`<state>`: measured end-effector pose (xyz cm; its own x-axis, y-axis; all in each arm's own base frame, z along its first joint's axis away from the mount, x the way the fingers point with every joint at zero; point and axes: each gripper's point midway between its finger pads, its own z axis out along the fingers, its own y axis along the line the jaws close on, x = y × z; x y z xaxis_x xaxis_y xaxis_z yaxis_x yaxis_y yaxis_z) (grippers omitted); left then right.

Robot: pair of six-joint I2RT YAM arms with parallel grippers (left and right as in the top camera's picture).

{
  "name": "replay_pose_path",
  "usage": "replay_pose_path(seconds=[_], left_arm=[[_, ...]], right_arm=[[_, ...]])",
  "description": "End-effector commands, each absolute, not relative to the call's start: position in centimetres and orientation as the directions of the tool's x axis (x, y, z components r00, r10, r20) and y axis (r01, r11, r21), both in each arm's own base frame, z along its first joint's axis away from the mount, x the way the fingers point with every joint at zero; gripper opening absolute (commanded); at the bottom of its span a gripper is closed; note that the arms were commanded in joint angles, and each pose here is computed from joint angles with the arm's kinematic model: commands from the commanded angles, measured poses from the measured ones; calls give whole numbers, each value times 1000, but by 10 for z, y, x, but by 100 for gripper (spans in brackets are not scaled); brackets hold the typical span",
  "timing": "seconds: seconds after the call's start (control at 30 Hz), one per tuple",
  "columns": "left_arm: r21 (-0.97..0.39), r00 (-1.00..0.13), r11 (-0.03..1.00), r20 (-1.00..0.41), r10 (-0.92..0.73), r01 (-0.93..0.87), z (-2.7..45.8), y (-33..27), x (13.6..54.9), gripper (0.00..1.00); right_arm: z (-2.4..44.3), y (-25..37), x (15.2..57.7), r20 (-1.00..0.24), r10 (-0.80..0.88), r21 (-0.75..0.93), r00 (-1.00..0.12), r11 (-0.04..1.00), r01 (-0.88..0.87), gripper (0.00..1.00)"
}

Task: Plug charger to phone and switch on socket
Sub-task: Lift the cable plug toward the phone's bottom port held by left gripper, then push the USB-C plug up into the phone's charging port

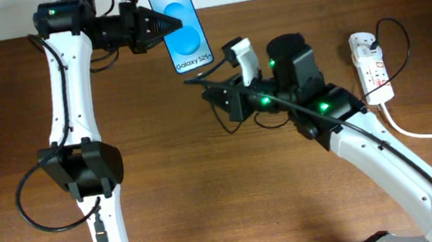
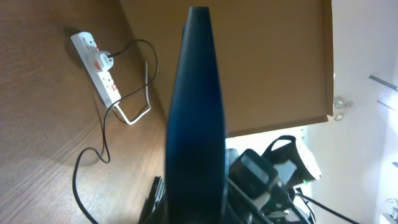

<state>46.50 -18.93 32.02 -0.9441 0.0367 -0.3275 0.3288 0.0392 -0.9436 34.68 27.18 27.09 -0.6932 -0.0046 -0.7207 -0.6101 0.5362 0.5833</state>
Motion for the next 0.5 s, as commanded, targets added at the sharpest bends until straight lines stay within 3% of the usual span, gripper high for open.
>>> replay_pose_path(seconds=[0.0,0.47], left_arm=[[-935,-934,-21,-355,48,354,342,-195,455,0],[-912,-908,-41,-410,84,408,343,-214,451,0]], right_arm=[[274,262,352,-722,8,593,-692,521,-614,4],[268,261,347,-679,9,630,-734,521,-576,4]])
